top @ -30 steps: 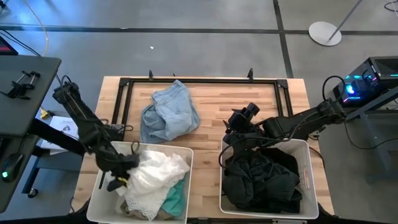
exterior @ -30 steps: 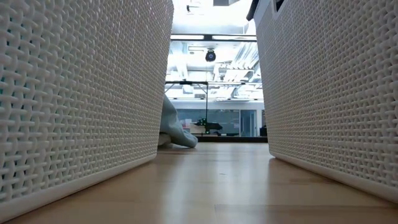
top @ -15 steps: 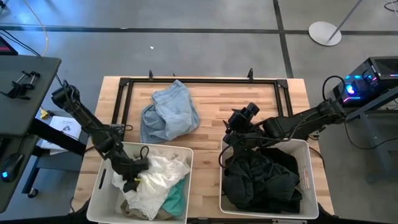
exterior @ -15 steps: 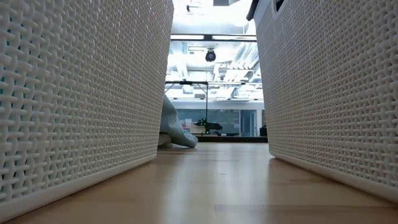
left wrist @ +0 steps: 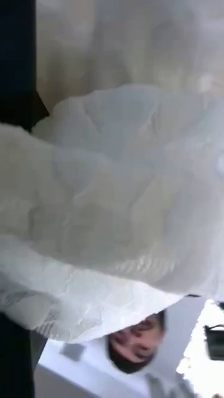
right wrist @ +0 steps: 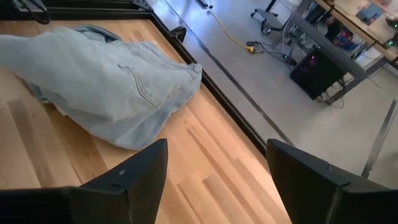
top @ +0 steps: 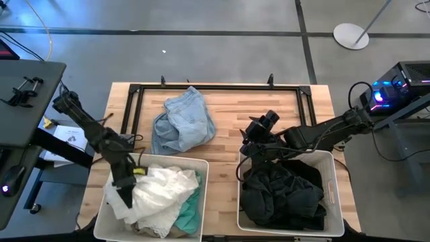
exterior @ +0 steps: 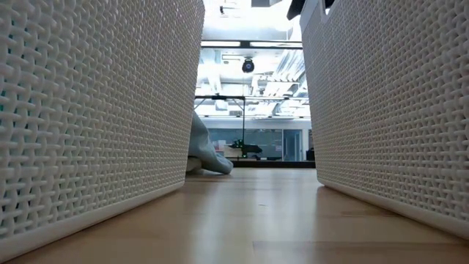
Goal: Sort clothes
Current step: Put the white dress into the left white laundry bin
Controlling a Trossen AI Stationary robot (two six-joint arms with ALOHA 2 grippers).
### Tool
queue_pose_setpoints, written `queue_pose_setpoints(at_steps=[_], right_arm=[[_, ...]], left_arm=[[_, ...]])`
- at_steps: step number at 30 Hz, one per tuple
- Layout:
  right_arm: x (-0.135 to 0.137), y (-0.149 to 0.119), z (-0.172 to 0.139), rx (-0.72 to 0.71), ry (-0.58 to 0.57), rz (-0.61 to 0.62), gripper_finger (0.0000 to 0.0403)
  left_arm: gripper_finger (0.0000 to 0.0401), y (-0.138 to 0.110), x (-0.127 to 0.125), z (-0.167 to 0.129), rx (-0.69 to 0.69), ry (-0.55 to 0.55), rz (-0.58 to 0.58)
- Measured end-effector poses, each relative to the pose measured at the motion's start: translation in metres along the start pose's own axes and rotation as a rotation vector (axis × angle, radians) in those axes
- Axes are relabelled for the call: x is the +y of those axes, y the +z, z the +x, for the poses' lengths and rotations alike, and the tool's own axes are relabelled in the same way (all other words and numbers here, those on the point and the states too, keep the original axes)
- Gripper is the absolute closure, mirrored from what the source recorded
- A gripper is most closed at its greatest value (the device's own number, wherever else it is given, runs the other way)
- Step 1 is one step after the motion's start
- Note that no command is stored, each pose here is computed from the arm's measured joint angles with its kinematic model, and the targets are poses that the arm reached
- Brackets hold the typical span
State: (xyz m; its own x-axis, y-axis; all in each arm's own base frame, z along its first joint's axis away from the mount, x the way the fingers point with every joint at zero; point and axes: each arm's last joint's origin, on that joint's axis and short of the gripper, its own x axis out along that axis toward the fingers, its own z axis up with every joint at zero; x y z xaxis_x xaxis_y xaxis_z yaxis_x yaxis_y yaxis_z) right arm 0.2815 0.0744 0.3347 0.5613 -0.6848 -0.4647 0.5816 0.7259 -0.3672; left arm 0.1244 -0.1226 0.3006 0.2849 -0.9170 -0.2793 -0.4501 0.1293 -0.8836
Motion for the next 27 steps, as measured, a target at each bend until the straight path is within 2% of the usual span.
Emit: queue_pose_setpoints(at_steps=[3,6,11,13,16,20,27], right_arm=[[0.0,0.0,0.0,-0.002,0.001,-0.019,0.0144],[0.0,0.0,0.0,-0.003,0.001,-0.036,0.0144],[0.0,0.0,0.0,-0.003,0.001,-0.043,0.0144],[0.0,0.0,0.0,-0.003,0.001,-0.04,0.0144],[0.0,0.0,0.0,-0.003,0.001,-0.041,0.0144],[0.0,0.0,0.0,-0.003,0.001,-0.052,0.0144],[0.0,0.0,0.0,-0.003,0.001,-0.055,0.0144]], left_arm=[[0.0202,-0.004,-0.002,-0.011,-0.039,0.064,-0.029],[0.0208,0.0,0.005,-0.017,-0.091,0.152,-0.004],[0.0214,0.015,0.026,-0.016,-0.312,0.359,0.108],[0.0215,0.016,0.03,-0.017,-0.251,0.403,0.156],[0.0217,0.016,0.032,-0.017,-0.086,0.398,0.068],[0.024,0.011,0.019,-0.022,0.003,0.339,-0.032],[0.0287,-0.001,-0.012,-0.037,0.026,0.245,-0.178]])
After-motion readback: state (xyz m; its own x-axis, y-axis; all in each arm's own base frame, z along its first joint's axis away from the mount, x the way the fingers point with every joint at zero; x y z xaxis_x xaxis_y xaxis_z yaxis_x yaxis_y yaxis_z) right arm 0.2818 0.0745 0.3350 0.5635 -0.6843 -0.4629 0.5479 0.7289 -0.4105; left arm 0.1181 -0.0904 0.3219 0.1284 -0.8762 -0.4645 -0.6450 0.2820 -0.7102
